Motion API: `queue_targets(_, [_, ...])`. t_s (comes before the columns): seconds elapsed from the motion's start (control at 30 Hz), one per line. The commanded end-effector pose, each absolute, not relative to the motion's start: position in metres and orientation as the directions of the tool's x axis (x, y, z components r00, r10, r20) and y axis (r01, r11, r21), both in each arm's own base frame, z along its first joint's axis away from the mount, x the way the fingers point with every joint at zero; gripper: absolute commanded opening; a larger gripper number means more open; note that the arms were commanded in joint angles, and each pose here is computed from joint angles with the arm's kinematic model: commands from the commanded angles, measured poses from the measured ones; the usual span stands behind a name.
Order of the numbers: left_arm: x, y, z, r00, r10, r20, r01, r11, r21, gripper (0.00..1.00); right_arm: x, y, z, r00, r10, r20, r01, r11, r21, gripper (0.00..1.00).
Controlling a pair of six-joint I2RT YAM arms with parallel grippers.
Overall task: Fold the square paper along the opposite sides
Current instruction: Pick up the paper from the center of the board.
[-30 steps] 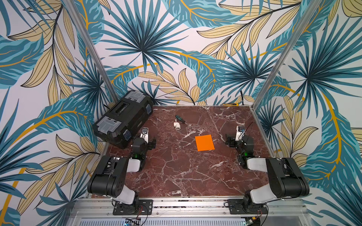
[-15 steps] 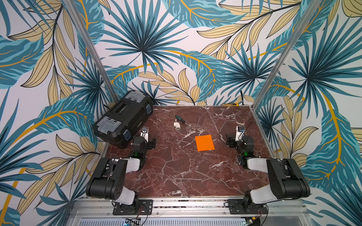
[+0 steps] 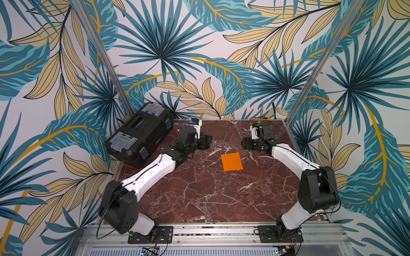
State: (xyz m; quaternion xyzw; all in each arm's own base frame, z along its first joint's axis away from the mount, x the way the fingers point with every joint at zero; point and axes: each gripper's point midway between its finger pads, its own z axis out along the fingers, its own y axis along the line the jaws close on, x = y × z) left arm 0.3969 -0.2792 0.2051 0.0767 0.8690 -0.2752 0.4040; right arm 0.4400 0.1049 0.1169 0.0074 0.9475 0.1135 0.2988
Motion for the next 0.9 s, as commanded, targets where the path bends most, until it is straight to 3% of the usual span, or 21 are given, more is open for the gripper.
queue_targets(0.0, [0.370,-0.311,0.138,-0.847,-0.043,-0.530,0.244,0.854,-0.460,0.64,0.415,0.119,0.087,-0.919,0.074,-0.388,-0.041,0.959,0.280,0.73])
queue_targets(0.3, [0.372,-0.334,0.080,-0.911,0.002,-0.413,0.139,0.943,-0.303,0.60,0.439,0.124,0.071,-0.921,0.014,-0.390,-0.094,0.962,0.257,0.69])
queue_targets(0.4, [0.371,-0.340,0.058,-0.930,0.022,-0.366,0.128,0.955,-0.268,0.50,0.446,0.127,0.062,-0.925,0.002,-0.379,-0.105,0.960,0.260,0.64])
queue_targets(0.87, [0.379,-0.339,0.008,-0.956,0.025,-0.291,0.076,0.983,-0.166,0.42,0.463,0.127,0.030,-0.942,0.009,-0.334,-0.075,0.968,0.240,0.61])
